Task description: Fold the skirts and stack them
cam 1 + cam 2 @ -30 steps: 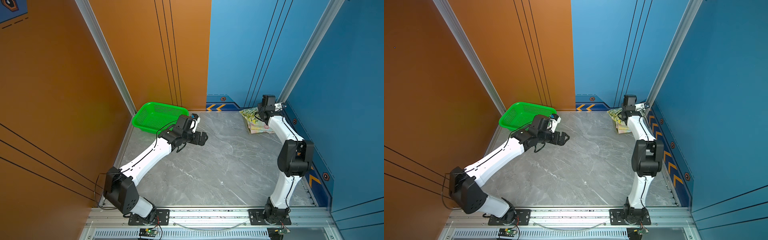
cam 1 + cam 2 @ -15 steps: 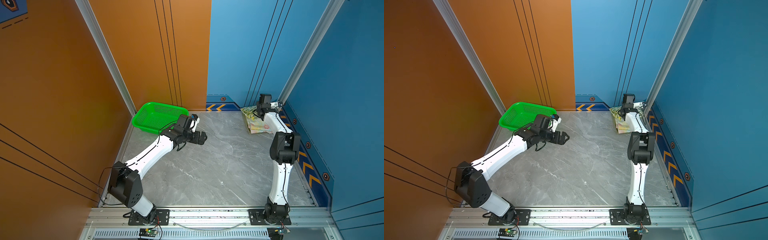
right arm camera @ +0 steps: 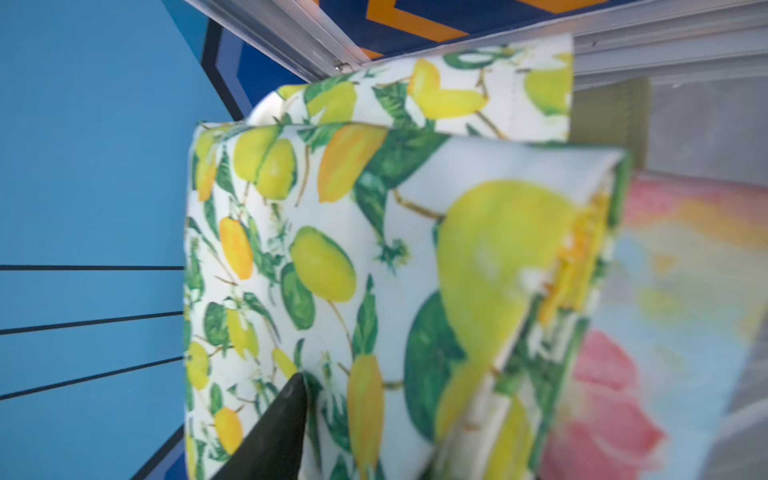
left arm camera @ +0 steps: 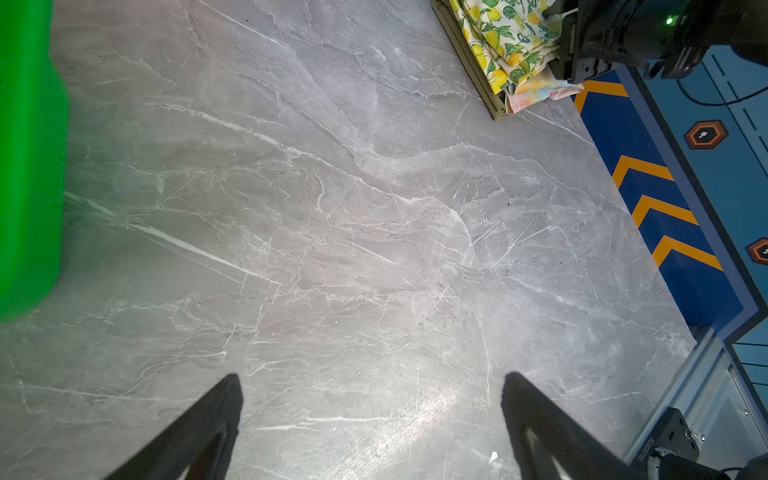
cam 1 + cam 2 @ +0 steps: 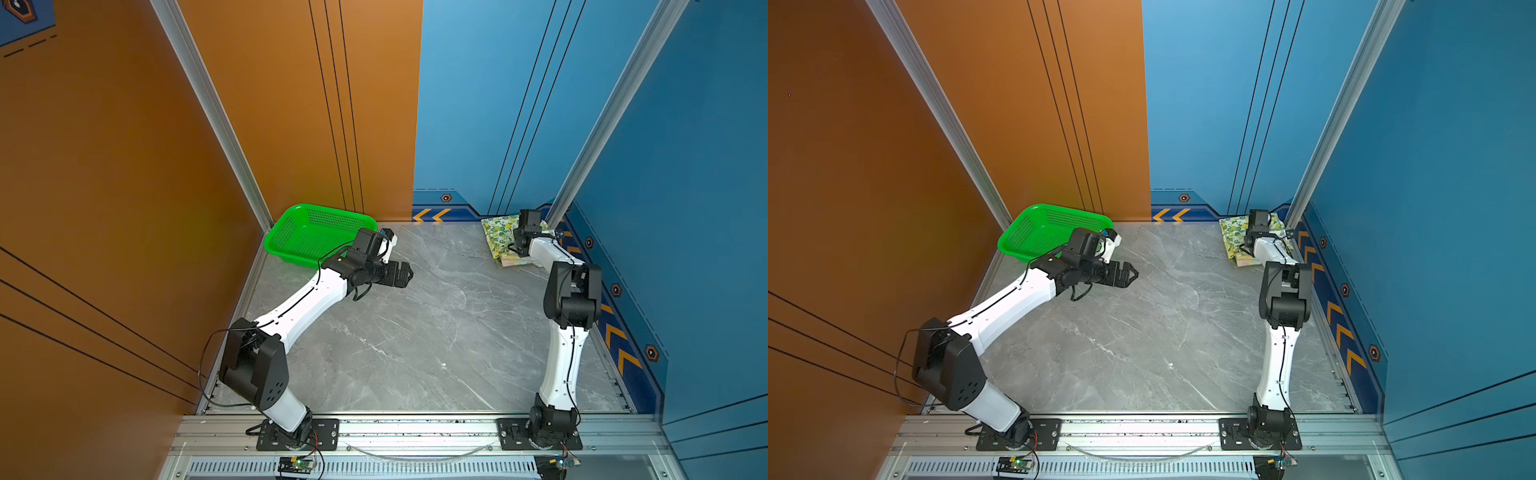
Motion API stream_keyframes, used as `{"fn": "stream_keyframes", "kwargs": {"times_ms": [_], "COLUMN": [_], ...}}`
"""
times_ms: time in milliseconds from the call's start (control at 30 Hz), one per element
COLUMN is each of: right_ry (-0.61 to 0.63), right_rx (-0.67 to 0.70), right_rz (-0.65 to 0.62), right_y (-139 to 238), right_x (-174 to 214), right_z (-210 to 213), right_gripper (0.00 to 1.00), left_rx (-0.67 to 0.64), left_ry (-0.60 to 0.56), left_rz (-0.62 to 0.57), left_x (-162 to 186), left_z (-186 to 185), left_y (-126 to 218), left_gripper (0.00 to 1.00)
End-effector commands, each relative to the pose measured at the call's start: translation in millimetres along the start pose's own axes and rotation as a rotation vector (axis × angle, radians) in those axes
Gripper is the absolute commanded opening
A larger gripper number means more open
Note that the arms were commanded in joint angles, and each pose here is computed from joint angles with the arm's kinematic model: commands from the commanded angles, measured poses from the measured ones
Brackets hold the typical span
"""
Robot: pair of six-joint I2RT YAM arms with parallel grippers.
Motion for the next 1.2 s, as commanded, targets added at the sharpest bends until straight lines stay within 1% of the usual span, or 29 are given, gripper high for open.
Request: {"fn": "stream_keyframes", "kwargs": {"times_ms": [0, 100, 167, 300, 400, 500, 700, 767, 833, 933, 1067, 1167], "right_ry": [0.02, 0.055, 0.068, 0.118, 0.177, 0.251, 0.445, 0.561, 0.692, 0.826, 0.878, 0.898], "right_rx": [0.023, 0.061, 0.079, 0.062, 0.032, -0.03, -0.172, -0.236, -0.25, -0.236, -0.276, -0.299], "right_rz": [0.023, 0.03, 0.028, 0.005, -0.015, -0.029, -0.092, -0.137, -0.198, -0.247, -0.272, -0.287], "right_y": [31.7, 45.7, 54.6, 92.4, 124.7, 154.3, 213.1, 233.5, 251.0, 263.5, 270.0, 267.5], "right_x": [-19.5, -29.1, -36.8, -54.0, -63.6, -69.1, -63.0, -52.0, -43.0, -30.3, -17.4, -11.0], "right_z": [-1.9, -10.8, -18.4, -23.4, -25.6, -27.0, -37.6, -40.2, -47.0, -67.4, -91.8, -109.1], "right_gripper": [0.82, 1.0, 1.0, 1.0, 1.0, 1.0, 1.0, 1.0, 1.0, 1.0, 1.0, 1.0], "left_rx": [-0.026, -0.091, -0.134, -0.203, -0.279, -0.349, -0.454, -0.483, -0.511, -0.528, -0.557, -0.623], "left_ry": [0.01, 0.023, 0.041, 0.054, 0.052, 0.066, 0.105, 0.104, 0.117, 0.13, 0.124, 0.181], "left_rz": [-0.029, -0.034, -0.032, -0.036, -0.07, -0.118, -0.207, -0.241, -0.287, -0.337, -0.426, -0.443], "left_x": [-8.5, -5.5, -1.4, 7.4, 12.1, 12.7, 16.0, 18.8, 22.4, 37.4, 50.4, 65.9], "left_z": [1.4, 14.5, 22.9, 36.7, 51.3, 67.3, 90.3, 96.1, 104.3, 117.6, 137.6, 165.6], "left_y": [20.9, 28.0, 31.9, 43.4, 59.5, 79.7, 110.6, 119.1, 126.8, 134.8, 148.9, 155.6], "left_gripper": [0.98, 0.98, 0.98, 0.98, 0.98, 0.98, 0.98, 0.98, 0.98, 0.98, 0.98, 0.98]}}
Point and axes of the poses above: each gripper's point midway between its finger pads, its own y axis back along the fingers, its own z axis along the line the jaws close on, x = y × z, the point moved 1 cm from there along y, back along the fingers, and after that the axes turned 1 degree about -y, right-handed, at the moved point
